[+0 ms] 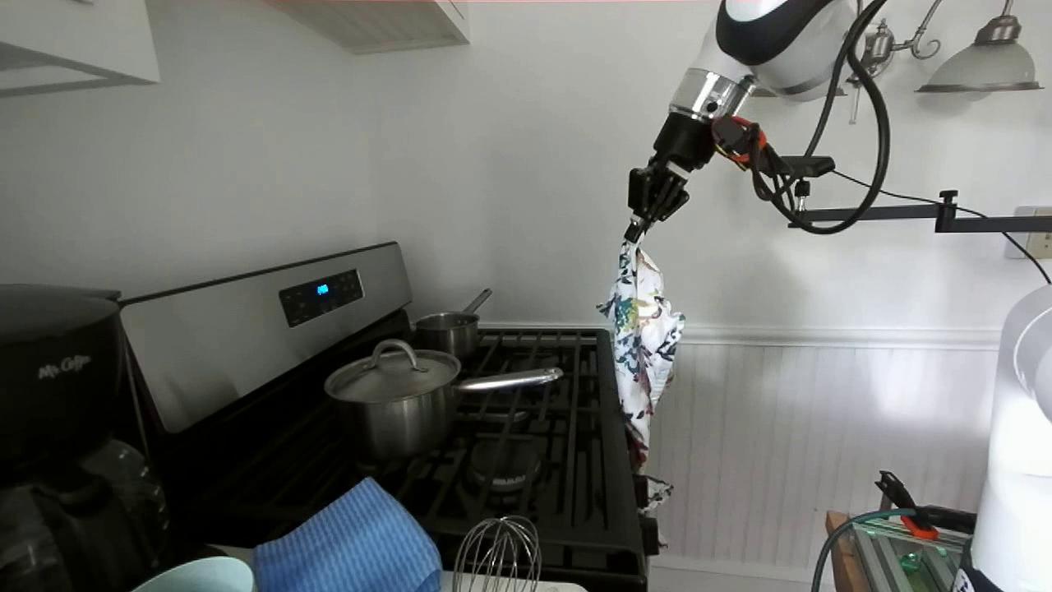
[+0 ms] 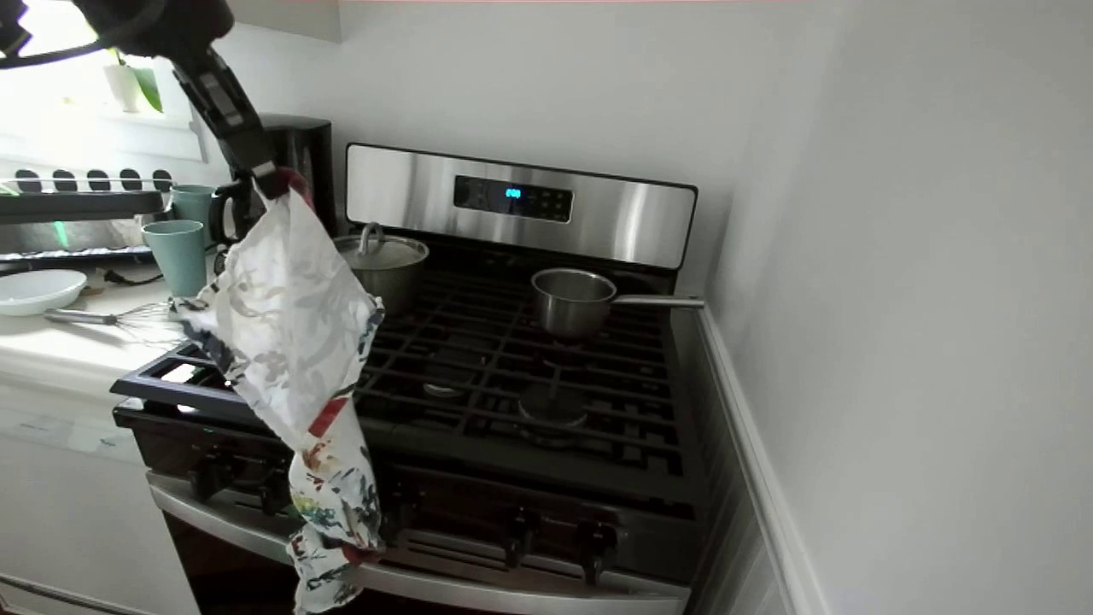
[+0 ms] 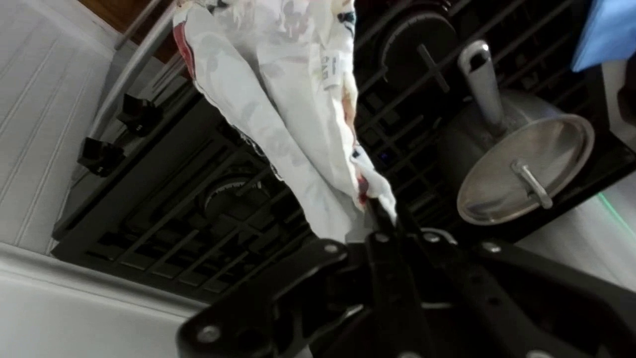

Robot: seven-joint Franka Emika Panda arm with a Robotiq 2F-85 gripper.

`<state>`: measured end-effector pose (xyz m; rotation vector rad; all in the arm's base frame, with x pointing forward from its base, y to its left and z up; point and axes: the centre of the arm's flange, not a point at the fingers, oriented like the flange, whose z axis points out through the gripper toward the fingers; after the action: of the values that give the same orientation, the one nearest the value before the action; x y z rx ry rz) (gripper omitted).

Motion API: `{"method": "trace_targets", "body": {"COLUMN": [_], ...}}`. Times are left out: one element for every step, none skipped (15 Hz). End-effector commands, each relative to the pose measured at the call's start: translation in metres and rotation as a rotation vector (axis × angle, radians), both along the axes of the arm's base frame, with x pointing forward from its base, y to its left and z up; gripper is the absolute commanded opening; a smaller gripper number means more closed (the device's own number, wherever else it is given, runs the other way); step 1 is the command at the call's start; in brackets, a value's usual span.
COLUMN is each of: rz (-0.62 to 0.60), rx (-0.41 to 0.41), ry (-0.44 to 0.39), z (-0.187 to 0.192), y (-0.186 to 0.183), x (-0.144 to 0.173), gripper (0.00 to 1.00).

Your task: Pick up the kitchen towel and hang it on the oven door handle

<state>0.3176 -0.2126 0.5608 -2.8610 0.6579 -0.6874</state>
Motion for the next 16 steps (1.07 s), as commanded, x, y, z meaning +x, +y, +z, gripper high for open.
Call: {"method": "trace_targets", "body": {"rz": [0.073,0.085,0.102,0.121,0.131,0.138,0.141,0.148,0.149,0.153,0.155,0.168,0.174,0.184,0.189,0.205], "rx": [-0.041,-0.048,-0.048,-0.047,-0.049,-0.052,-0.055,-0.057,-0.062,-0.065,-0.065,-0.061,-0.066,-0.066,-0.064,-0.053], "ry": [0.082,0.098,0.109,0.122,0.137,0.154,0.149,0.163,0.176,0.2,0.207,0.224,0.252,0.285,0.303,0.316], "z": [-0.019,-0.025,-0.029,-0.032,-0.035,-0.038,-0.035,-0.036,-0.041,-0.047,-0.049,-0.051,-0.057,-0.065,-0.07,-0.07], "y": [-0.009,-0.01,-0.012,-0.013,-0.015,-0.016,-0.019,-0.022,-0.023,-0.025,-0.027,-0.029,-0.029,-0.029,-0.03,-0.031], "x": [-0.005,-0.004,-0.004,-0.004,-0.004,-0.004,-0.006,-0.007,-0.006,-0.005,-0.006,-0.006,-0.006,-0.004,-0.004,-0.005], "gripper": [0.01,0.01,0.01,0.01,0.01,0.01,0.01,0.01,0.01,0.01,0.01,0.01,0.01,0.01,0.01,0.01]}}
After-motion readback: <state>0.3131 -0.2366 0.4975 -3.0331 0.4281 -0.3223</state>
